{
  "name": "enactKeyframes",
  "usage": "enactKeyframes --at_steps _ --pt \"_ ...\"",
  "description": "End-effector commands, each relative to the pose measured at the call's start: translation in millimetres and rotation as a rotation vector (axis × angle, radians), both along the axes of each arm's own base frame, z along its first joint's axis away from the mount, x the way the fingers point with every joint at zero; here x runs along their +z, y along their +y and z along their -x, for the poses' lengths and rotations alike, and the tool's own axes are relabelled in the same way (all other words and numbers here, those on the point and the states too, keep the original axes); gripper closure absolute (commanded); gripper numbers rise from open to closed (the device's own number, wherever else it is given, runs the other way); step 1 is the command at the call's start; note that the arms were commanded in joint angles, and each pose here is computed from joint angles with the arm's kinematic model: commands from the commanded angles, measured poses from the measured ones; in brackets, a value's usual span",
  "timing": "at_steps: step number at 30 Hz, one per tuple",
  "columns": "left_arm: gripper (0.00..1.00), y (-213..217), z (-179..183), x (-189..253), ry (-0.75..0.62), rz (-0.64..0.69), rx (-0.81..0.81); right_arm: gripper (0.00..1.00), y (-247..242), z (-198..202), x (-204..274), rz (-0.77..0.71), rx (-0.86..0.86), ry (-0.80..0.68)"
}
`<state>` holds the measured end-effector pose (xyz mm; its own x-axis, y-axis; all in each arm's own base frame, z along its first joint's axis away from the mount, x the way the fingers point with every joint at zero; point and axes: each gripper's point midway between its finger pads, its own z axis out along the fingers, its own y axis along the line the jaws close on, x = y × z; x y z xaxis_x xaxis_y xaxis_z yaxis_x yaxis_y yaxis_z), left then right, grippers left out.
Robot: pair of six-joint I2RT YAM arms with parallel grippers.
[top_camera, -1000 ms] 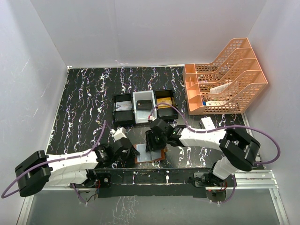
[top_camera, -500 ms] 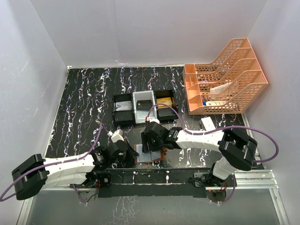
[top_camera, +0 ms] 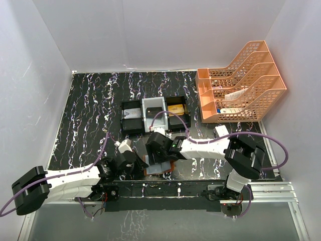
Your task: Take the credit cards out of the card holder
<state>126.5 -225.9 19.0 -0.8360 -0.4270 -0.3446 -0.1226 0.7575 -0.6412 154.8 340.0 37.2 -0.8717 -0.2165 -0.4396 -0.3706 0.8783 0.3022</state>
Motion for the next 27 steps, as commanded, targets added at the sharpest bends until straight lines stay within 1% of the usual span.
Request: enactKeyframes --at_steps 1,5,10,15,19,20,25,27 --pt "0.91 24.9 12.0 -23.5 0.04 -0.103 -0.001 0.43 11.6 -7.1 6.0 0.007 -0.005 -0.042" --pt "0.91 25.9 12.5 -23.8 0.035 -0.087 0.003 0.41 9.8 -6.2 -3.1 0.066 -0.006 -0.052" --pt "0.91 28.2 13.9 -24.7 0.044 -0.101 0.003 0.4 4.0 -7.8 -8.9 0.116 -0.021 -0.075" --pt "0.91 29.3 15.4 -27.4 0.051 -0.1 0.005 0.43 7.9 -2.5 -11.2 0.096 0.009 -0.06" --pt "0.91 29.3 17.5 -29.3 0.062 -0.106 -0.003 0.52 14.6 3.9 -10.9 0.051 0.037 -0.036" --pt "0.91 29.1 17.6 -28.9 0.064 -0.11 -0.006 0.52 15.8 4.3 -10.3 0.045 0.037 -0.034" --pt "0.92 28.9 17.3 -29.1 0.067 -0.127 -0.01 0.48 10.9 1.3 -13.2 0.075 0.02 -0.043" --pt "0.92 29.0 17.7 -30.1 0.071 -0.128 -0.01 0.49 8.9 0.6 -13.5 0.086 0.017 -0.047"
